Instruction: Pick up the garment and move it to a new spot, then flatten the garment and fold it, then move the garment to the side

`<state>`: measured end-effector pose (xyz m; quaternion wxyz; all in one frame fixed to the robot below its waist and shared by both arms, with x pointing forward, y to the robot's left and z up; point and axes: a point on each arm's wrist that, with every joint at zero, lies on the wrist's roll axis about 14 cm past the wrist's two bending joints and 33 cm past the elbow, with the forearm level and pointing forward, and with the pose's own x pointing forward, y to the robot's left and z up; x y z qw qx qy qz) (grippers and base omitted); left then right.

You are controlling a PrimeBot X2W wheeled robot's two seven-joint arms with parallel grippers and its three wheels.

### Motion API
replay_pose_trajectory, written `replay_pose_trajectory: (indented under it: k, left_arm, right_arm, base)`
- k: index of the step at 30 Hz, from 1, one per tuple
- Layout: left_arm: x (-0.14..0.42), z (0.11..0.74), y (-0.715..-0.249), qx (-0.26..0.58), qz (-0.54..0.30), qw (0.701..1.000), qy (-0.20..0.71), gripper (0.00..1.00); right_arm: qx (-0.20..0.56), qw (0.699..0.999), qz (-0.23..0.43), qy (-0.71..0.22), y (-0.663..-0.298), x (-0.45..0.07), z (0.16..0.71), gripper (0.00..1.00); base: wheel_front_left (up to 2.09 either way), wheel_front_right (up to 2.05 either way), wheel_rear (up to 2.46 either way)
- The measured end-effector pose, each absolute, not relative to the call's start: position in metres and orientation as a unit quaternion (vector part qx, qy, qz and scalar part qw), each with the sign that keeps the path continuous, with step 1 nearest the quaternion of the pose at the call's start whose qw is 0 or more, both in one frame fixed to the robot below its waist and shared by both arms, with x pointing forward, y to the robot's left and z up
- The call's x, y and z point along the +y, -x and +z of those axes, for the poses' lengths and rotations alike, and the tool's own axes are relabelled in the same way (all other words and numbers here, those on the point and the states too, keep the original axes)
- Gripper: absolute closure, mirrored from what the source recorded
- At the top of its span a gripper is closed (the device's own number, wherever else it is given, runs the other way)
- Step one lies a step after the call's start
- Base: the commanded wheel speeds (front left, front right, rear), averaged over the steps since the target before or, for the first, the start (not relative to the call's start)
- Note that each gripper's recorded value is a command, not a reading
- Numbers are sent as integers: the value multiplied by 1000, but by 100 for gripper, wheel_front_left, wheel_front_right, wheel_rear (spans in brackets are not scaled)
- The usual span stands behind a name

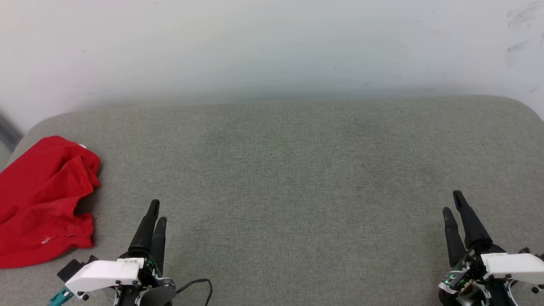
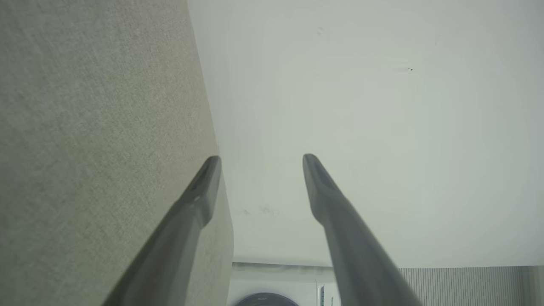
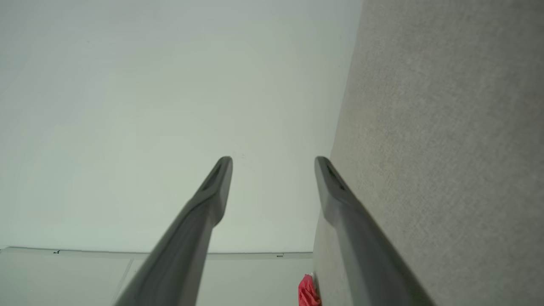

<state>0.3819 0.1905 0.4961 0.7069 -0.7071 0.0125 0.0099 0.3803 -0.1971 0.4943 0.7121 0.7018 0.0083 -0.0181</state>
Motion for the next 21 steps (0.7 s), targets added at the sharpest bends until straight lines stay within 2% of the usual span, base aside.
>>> replay_pose_trajectory:
  k: [8,16,17,18,21]
  left_arm:
    - [183,510,-384,-1,-7,724,690,0]
    - [179,519,-385,-5,-22,778,628,0]
    - [179,519,-385,-5,-22,778,628,0]
    - [180,521,-385,-9,-23,793,609,0]
    - [181,527,-385,-20,-26,812,583,0]
  right_arm:
    - [-2,731,-9,-683,-381,-193,504,0]
    - [-13,774,-2,-633,-382,-192,512,0]
    - [-13,774,-2,-633,-382,-192,512,0]
    - [-15,790,-1,-613,-381,-193,513,0]
    - [-18,812,-1,-584,-381,-193,515,0]
  base:
    - [0,0,0]
    - [0,0,0]
    - [0,0,0]
    - [0,0,0]
    - [0,0,0]
